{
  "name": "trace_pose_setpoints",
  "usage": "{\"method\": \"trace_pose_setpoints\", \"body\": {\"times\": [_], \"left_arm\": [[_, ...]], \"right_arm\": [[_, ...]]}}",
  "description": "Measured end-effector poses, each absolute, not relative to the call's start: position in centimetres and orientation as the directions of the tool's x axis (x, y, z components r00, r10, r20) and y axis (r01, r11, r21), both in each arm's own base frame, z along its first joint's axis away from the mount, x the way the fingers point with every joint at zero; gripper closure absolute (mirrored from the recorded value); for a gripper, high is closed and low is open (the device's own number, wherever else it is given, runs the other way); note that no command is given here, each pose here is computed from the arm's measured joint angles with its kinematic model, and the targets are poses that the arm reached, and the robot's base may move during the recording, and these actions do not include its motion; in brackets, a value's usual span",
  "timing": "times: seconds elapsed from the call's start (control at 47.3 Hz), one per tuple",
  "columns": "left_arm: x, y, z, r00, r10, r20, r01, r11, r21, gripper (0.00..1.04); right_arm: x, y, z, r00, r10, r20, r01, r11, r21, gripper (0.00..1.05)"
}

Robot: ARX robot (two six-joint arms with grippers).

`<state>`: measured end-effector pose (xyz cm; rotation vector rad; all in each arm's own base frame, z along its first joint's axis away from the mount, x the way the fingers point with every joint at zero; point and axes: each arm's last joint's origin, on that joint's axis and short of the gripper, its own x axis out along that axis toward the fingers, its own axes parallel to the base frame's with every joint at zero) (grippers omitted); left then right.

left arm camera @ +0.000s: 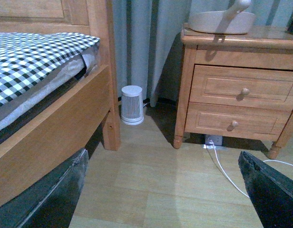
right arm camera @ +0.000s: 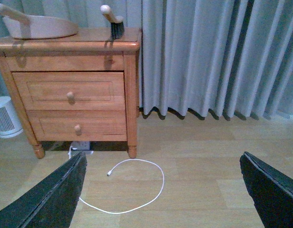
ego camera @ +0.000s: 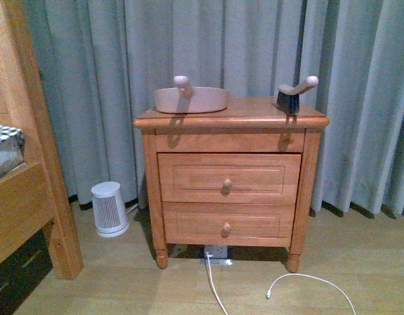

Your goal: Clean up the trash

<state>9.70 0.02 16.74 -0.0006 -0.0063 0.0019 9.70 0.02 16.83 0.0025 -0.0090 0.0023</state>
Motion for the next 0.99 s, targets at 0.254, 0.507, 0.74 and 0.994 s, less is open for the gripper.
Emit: {"method": "trace_pose_setpoints", "body": {"times": [0.254,0.507,0.74,0.994], "left_arm": [[9.7,0.02,16.73,1.0,0.002,0.006,-0.002,1.0,-0.001,0.08],[9.7,0.02,16.74,1.0,0.002,0.006,-0.002,1.0,-0.001,0.08],[9.7,0.02,16.74,1.0,0.002,0.006,-0.002,1.0,-0.001,0.08],[9.7,0.02,16.74,1.0,0.002,0.006,-0.002,1.0,-0.001,0.08]], "right_arm": [[9.7,0.01,16.83,1.0,0.002,0.009,-0.002,1.0,0.002,0.07],[9.7,0.02,16.83,1.0,0.002,0.009,-0.002,1.0,0.003,0.07],[9.7,0.02,16.83,1.0,0.002,0.009,-0.002,1.0,0.002,0.07],[9.7,0.02,16.83,1.0,0.002,0.009,-0.002,1.0,0.002,0.07]]}}
